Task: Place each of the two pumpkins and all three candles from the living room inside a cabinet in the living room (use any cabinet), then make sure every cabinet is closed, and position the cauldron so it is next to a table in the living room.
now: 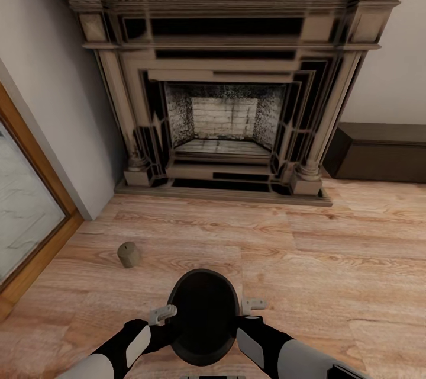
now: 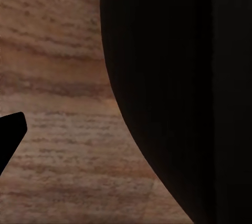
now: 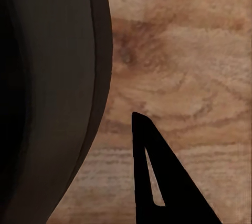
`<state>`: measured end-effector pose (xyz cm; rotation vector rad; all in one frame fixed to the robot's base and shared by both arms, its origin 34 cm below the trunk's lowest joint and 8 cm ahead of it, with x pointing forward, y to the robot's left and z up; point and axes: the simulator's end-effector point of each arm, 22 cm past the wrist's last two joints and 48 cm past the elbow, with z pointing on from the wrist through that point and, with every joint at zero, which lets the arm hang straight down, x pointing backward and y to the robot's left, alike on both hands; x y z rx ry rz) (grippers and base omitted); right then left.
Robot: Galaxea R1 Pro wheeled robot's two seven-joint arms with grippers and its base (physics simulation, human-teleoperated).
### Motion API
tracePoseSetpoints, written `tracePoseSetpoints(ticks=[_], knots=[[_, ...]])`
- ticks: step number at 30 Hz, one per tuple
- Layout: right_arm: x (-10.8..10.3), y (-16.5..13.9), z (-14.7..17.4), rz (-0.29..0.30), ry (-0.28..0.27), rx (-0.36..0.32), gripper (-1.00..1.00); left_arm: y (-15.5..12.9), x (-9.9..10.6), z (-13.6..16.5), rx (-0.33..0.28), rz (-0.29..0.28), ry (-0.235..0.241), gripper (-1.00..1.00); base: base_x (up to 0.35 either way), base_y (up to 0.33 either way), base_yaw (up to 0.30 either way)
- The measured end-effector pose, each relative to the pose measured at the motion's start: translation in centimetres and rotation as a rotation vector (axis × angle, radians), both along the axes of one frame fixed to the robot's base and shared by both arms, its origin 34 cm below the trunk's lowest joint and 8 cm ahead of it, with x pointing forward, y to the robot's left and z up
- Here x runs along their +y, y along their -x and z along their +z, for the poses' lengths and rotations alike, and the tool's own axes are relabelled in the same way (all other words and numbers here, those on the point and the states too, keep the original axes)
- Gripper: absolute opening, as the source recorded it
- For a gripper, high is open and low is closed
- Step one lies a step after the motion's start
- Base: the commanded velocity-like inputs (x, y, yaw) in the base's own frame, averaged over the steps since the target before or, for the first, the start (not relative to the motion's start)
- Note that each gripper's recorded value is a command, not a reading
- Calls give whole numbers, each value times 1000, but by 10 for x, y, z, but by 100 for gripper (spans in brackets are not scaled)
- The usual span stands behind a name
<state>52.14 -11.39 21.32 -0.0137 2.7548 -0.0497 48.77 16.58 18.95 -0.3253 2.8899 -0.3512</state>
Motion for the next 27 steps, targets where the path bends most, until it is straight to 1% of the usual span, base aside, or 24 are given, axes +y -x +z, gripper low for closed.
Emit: tracePoseSetpoints(ticks=[19,21,23,25,27], knots=[[2,-1,0,1,-5,-3,-100,0,0,0,0,0,0,100,0,0,0],[6,-1,1,7,-19,-5,-100,0,0,0,0,-1,-1,100,0,0,0],[13,-1,2,17,-46,-5,-100,0,0,0,0,0,0,100,0,0,0],[17,-2,2,40,-55,-10,-100,1,1,0,0,-6,-5,100,0,0,0],[21,-2,2,46,-74,-7,-100,0,1,0,0,-6,-5,100,0,0,0]])
